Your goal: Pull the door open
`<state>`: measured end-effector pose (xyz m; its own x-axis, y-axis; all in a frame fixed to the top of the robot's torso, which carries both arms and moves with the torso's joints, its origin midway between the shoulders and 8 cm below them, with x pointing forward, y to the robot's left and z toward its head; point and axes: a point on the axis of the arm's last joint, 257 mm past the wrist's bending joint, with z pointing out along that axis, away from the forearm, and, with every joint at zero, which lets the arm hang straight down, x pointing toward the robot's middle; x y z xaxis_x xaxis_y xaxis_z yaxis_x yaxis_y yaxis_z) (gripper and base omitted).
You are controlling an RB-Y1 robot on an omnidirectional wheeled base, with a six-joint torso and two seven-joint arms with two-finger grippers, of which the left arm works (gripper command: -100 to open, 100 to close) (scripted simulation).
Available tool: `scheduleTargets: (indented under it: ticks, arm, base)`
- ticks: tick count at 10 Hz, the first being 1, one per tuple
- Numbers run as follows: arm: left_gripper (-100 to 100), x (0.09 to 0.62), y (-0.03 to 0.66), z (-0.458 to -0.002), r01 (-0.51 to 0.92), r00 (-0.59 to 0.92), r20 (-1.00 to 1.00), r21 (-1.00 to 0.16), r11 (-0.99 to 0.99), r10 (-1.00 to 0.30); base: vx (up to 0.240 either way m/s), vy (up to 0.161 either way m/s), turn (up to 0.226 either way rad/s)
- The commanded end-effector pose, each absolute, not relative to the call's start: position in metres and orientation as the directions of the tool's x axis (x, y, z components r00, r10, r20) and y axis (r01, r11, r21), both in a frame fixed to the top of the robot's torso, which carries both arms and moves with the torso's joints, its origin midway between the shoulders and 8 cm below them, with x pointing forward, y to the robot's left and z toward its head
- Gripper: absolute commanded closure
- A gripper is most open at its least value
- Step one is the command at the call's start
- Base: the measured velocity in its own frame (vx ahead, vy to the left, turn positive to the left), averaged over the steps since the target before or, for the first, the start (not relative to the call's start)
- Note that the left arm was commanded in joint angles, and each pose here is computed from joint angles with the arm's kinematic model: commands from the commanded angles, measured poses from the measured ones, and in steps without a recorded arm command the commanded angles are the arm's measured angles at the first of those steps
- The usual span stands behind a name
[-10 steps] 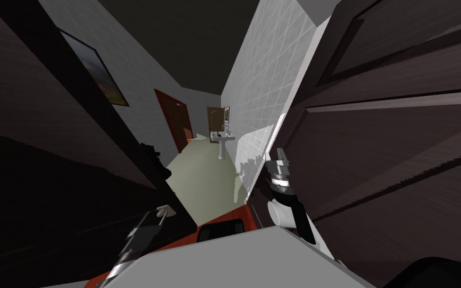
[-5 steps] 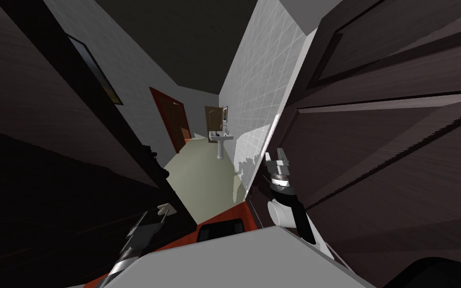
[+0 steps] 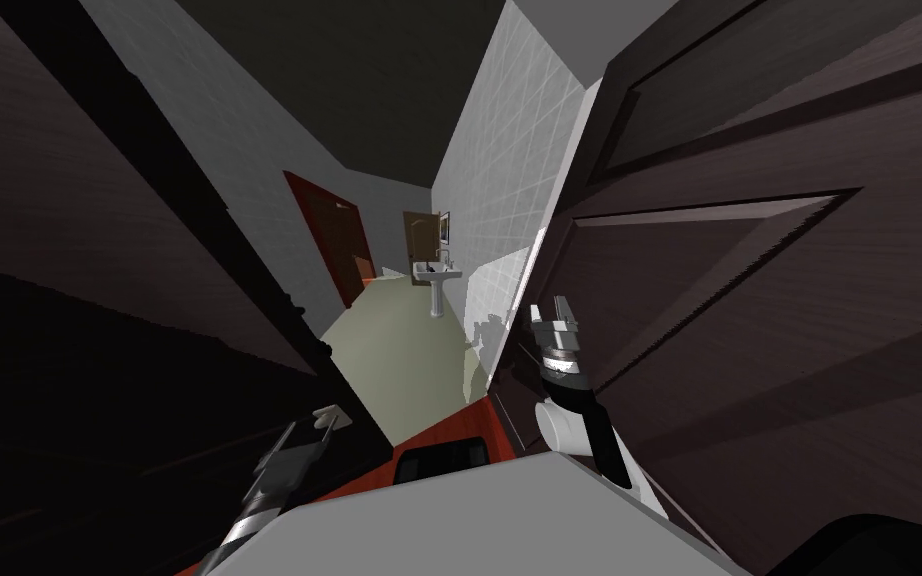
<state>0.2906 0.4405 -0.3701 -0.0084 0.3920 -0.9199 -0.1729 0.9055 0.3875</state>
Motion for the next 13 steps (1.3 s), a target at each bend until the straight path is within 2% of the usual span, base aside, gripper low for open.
scheduleTargets:
  ticks: [1, 8, 10, 13]
  arm:
    - [100, 0.2963, 0.4495, -0.3602, -0.193, 0.027, -0.939, 0.333, 0.923, 0.344]
    - [100, 0.3009, 0.4539, -0.3593, -0.217, 0.068, -0.987, 0.127, 0.968, 0.144]
    - [100, 0.3009, 0.4539, -0.3593, -0.217, 0.069, -0.988, 0.121, 0.969, 0.139]
    - [100, 0.3031, 0.4557, -0.3594, -0.224, 0.092, -0.995, 0.013, 0.974, 0.035]
  base:
    - [-0.046, 0.011, -0.062]
    - [-0.052, 0.009, -0.070]
    - [-0.033, 0.010, -0.023]
    - [-0.054, 0.007, -0.081]
